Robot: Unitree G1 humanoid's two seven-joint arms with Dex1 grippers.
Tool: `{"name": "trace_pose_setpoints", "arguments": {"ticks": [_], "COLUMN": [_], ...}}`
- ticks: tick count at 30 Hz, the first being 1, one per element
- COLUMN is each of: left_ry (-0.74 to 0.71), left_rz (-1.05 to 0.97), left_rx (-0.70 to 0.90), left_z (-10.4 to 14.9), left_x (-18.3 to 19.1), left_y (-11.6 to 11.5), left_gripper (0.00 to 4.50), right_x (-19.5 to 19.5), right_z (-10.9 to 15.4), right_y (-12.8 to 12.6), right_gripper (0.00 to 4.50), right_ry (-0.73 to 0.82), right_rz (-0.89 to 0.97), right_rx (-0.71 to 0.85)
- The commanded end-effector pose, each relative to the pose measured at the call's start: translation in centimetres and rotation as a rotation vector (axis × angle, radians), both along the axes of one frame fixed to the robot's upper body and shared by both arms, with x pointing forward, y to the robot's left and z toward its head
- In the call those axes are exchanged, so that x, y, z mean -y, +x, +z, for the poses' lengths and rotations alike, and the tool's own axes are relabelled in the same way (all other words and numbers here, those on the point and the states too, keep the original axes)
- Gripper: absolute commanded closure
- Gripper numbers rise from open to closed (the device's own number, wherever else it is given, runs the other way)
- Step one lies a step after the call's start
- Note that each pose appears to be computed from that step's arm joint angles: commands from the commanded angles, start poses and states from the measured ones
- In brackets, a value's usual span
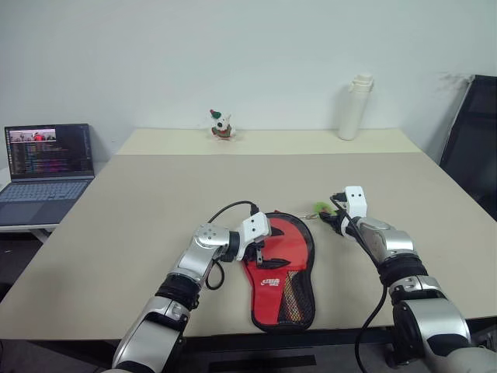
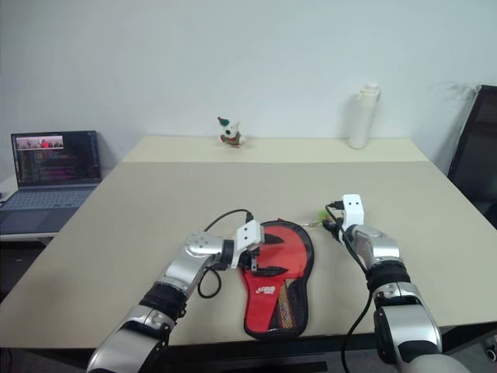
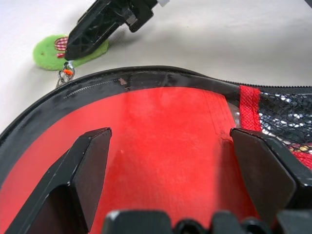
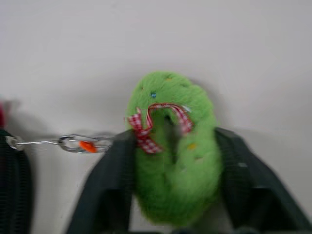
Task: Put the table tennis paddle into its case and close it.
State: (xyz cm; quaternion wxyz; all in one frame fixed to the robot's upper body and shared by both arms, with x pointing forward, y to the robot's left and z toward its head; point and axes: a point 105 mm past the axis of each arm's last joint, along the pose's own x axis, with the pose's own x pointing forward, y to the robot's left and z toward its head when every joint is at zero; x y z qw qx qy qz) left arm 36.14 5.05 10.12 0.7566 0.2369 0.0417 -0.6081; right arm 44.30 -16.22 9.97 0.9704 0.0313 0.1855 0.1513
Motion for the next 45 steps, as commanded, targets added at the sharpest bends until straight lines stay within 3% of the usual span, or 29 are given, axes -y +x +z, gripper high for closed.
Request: {"name": "trace_pose_setpoints", "arguments": {"ticks": [1,4,5,9,14,29,45], "left_ry": [0.017,0.03,0.037,0.051,0.064,0.078,0.085], "left_rz": [-0.003,0.009,0.011,0.016,0.024,0.036,0.031], "left_rx": [0.017,-0.012,-0.031,-0.067,-0.087,-0.104,-0.095], "left_z": [0.0,-1.0,-1.6,-2.9,-3.8,-4.4,-4.3], "left_x": [0.2,0.0,0.0,0.0,0.2,0.7,1.4], "left_y": [0.3,0.3,0.2,-0.1,-0.1,0.4,0.8], "left_gripper": [0.24,0.24,0.24,0.24,0.24,0.24,0.24], "right_x": [0.9,1.0,1.1,1.2,1.0,-0.5,-2.5], "right_z": [0.3,0.5,0.9,2.0,2.4,1.0,0.1], "right_y": [-0.2,-0.5,-0.9,-2.5,-6.9,-18.5,-28.0], "right_gripper": [3.69,4.45,4.48,4.48,4.48,4.48,4.48], "right_ry": [0.001,-0.002,-0.004,-0.017,-0.082,-0.18,-0.084], "right_rz": [-0.023,-0.022,-0.016,0.017,0.112,0.357,0.745], "right_rx": [0.009,0.014,0.023,0.042,0.021,-0.149,-0.359]}}
